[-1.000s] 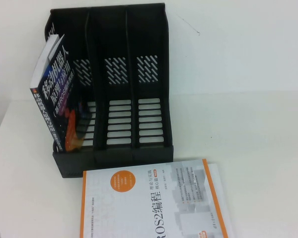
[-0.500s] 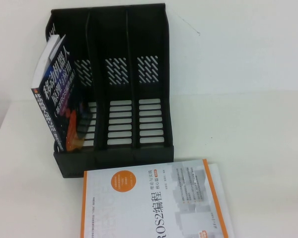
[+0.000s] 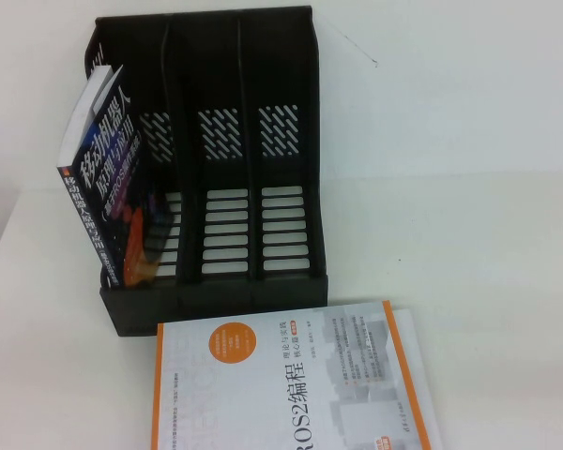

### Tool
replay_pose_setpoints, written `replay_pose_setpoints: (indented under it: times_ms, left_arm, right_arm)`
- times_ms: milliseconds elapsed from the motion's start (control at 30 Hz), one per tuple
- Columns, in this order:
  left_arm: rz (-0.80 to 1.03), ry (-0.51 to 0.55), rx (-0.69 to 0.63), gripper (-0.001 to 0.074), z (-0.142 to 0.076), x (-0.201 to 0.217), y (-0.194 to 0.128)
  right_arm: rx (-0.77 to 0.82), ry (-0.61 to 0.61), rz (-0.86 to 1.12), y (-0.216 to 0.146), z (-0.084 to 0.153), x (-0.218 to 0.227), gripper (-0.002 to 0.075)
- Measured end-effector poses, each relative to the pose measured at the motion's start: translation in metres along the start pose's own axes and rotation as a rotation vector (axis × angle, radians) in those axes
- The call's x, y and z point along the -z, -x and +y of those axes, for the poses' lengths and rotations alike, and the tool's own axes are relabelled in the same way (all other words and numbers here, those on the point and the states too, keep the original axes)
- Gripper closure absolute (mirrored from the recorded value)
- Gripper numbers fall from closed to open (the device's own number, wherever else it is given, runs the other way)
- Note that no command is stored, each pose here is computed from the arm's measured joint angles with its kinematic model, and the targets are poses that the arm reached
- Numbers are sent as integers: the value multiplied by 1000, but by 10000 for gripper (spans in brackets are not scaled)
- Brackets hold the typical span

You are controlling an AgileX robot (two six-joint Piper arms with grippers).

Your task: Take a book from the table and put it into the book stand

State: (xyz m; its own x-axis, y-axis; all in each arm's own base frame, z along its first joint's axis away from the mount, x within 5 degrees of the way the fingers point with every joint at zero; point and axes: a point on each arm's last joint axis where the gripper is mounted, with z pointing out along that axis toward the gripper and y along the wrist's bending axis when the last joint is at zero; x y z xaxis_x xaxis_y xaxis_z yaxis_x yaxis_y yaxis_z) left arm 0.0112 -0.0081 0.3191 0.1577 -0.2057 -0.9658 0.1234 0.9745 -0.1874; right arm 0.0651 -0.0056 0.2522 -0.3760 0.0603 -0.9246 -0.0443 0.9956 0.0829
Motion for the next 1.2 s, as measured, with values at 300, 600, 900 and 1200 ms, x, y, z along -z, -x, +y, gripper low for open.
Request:
replay_pose_setpoints:
  times_ms: [300, 600, 900, 1200]
  left_arm:
    - [0, -3, 13, 735, 0, 0, 0]
    - [43, 16, -11, 736, 4, -5, -14]
    - [356, 83, -50, 736, 29, -17, -120]
    - [438, 100, -23, 736, 33, -15, -144]
  right_arm:
    - [0, 0, 0, 0, 0, 0, 721]
    - [0, 0, 0, 0, 0, 0, 721]
    - [0, 0, 0, 0, 0, 0, 721]
    - [0, 0, 0, 0, 0, 0, 721]
